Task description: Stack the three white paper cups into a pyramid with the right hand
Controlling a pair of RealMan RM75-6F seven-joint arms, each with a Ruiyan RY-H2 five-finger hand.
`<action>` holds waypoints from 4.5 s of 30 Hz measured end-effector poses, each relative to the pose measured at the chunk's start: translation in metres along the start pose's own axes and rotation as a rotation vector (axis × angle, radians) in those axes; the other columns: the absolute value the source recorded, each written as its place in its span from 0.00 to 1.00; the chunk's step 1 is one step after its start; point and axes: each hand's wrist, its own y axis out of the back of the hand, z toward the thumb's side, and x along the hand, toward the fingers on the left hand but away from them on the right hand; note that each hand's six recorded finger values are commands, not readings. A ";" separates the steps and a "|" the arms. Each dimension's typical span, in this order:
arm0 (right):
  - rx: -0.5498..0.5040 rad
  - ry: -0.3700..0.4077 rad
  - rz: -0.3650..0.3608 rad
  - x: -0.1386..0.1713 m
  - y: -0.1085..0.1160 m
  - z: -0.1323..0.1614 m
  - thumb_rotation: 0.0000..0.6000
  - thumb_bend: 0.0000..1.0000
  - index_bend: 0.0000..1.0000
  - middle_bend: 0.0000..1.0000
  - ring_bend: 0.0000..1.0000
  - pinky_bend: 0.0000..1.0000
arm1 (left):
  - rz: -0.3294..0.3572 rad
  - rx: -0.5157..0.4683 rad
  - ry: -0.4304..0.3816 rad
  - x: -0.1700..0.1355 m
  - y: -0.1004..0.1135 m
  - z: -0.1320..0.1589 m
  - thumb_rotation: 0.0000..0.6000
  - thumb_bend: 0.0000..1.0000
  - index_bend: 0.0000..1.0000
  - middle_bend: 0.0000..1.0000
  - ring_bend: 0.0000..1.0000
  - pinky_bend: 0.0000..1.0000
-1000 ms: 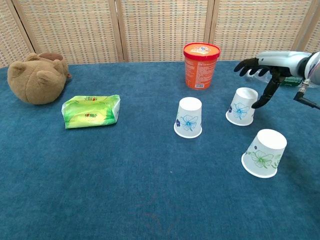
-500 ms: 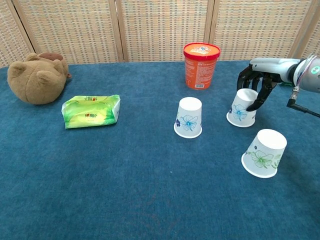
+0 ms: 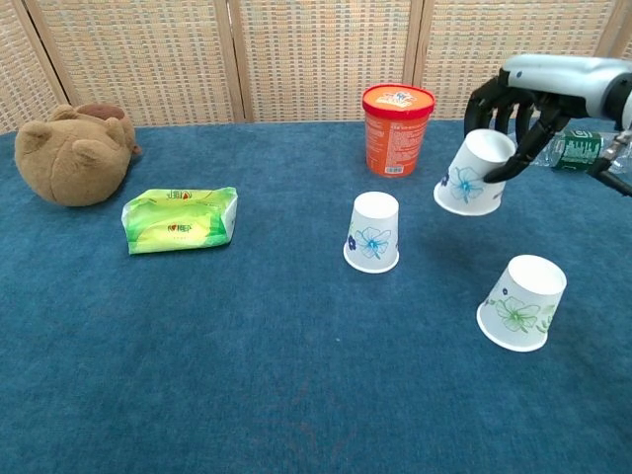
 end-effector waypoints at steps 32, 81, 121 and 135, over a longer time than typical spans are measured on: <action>0.355 0.343 0.130 0.042 -0.070 0.107 1.00 0.33 0.51 0.57 0.48 0.19 | 0.014 -0.021 -0.039 -0.010 0.008 0.004 1.00 0.07 0.00 0.00 0.00 0.00; 0.249 0.281 0.124 0.065 -0.026 0.104 1.00 0.12 0.12 0.11 0.06 0.01 | 0.005 -0.022 -0.045 -0.010 0.006 0.005 1.00 0.07 0.00 0.00 0.00 0.00; 0.053 0.071 0.181 -0.057 -0.076 0.091 1.00 0.34 0.48 0.57 0.47 0.48 | -0.006 -0.042 0.001 0.001 0.007 -0.007 1.00 0.07 0.00 0.00 0.00 0.00; 0.005 0.120 0.119 -0.034 -0.036 0.097 1.00 0.34 0.48 0.57 0.47 0.49 | 0.000 -0.034 -0.016 -0.003 0.007 -0.002 1.00 0.07 0.00 0.00 0.00 0.00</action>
